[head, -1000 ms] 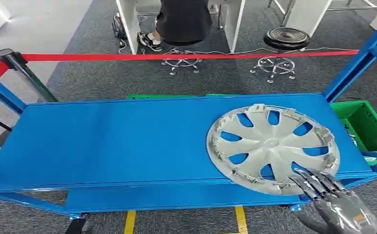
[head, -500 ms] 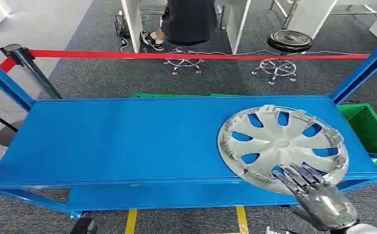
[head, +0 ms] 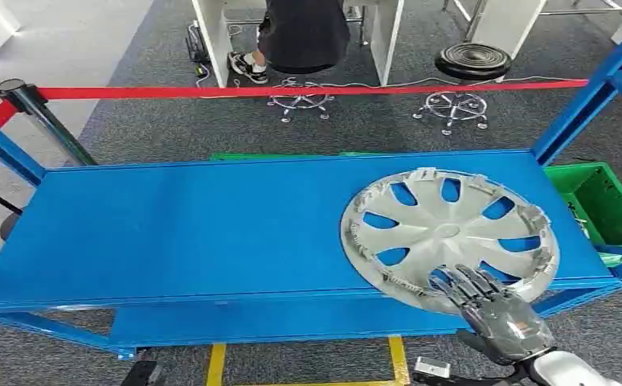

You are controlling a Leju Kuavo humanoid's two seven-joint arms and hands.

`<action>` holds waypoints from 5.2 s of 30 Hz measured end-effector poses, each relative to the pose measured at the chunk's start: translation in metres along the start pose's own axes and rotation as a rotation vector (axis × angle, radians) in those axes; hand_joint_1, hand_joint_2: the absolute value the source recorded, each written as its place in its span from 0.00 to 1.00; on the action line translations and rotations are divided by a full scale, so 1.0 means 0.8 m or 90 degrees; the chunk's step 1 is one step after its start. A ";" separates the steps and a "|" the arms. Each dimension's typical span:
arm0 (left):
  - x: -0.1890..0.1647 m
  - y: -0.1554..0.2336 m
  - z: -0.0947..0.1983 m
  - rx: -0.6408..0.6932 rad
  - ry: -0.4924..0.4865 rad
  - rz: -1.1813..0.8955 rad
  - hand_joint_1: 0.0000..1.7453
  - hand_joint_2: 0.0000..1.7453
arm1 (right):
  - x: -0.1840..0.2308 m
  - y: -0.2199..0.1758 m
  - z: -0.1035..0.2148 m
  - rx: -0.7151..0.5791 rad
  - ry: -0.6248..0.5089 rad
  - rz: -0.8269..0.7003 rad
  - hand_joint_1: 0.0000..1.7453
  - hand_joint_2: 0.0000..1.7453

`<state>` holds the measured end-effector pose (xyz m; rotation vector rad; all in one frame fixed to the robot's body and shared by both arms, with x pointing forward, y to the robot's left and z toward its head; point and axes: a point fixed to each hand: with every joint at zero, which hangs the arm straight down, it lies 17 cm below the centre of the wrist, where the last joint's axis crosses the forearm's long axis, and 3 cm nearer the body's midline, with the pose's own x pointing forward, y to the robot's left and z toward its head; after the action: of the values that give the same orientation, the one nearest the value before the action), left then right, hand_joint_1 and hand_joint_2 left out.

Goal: Take the parts from the cabinet and place them on the table.

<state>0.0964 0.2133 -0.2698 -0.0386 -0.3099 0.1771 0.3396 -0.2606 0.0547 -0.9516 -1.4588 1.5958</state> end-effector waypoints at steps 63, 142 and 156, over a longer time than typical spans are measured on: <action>0.003 -0.005 0.000 -0.015 -0.004 -0.036 0.00 0.00 | -0.059 0.047 -0.076 0.011 0.088 0.060 1.00 1.00; 0.023 0.007 0.003 -0.003 -0.086 -0.010 0.00 1.00 | 0.056 -0.288 0.003 -0.349 -0.378 -1.085 1.00 1.00; 0.024 0.008 0.003 -0.005 -0.085 0.022 0.00 1.00 | 0.057 -0.276 0.009 -0.351 -0.334 -1.055 1.00 1.00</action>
<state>0.1128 0.2228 -0.2620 -0.0400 -0.4426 0.2136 0.3245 -0.2098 0.2735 0.5734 -2.0976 0.1431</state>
